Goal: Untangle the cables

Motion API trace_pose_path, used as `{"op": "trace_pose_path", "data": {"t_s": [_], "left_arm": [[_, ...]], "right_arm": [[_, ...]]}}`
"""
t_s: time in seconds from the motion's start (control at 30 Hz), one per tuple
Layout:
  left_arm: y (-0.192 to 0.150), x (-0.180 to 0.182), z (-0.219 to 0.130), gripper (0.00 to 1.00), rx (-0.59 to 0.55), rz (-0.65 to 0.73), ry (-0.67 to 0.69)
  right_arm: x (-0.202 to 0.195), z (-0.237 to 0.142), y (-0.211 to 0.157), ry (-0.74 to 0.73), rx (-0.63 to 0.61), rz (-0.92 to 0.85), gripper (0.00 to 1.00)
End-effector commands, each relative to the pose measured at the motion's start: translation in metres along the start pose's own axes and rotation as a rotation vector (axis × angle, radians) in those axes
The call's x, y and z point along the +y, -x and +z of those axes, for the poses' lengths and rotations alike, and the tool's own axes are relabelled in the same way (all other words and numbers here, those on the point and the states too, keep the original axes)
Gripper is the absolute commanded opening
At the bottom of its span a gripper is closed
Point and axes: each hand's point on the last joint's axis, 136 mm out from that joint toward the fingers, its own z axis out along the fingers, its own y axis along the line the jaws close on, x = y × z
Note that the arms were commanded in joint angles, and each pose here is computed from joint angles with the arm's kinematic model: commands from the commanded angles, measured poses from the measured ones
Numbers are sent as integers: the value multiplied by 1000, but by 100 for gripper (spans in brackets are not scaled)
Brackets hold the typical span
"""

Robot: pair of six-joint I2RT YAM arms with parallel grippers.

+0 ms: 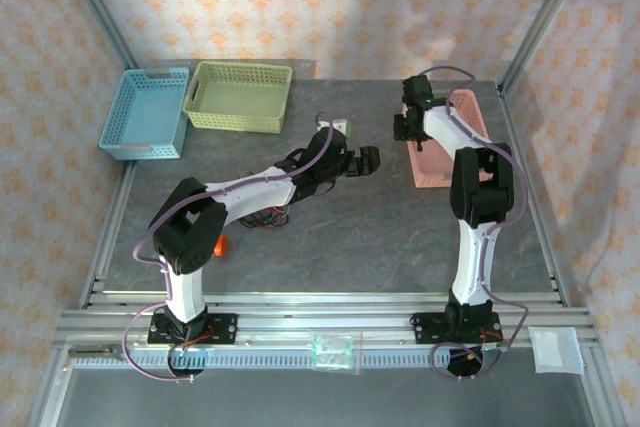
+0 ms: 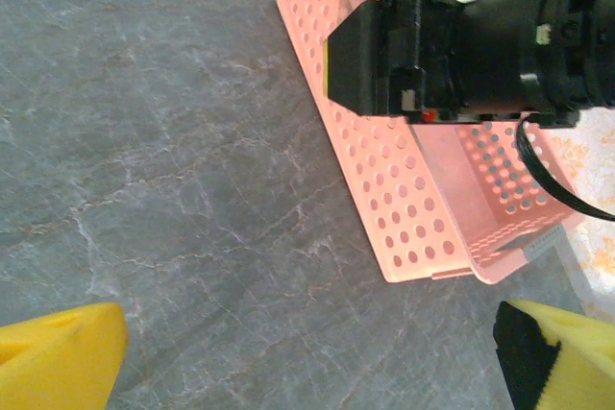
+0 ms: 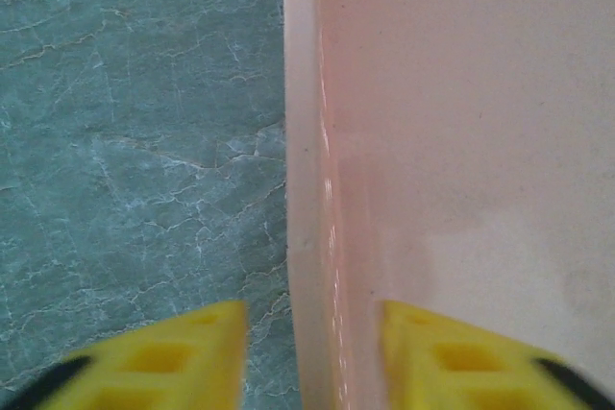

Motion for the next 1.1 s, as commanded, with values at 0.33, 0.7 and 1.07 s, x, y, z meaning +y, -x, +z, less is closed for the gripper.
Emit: {"op": "trace_pose_path", "data": {"t_s": [0.33,0.7,1.07], "left_arm": [[120,131,-75,99,-198,-75,292],[171,193,-23,94,-100,-6,468],[194,242,30,77,-40,112,641]], "right_arm": [[50,-129,36,116,-338,34,75],[123,-181,-21,391,-405,77,72],[106,-196,-45,336,-416,81,66]]}}
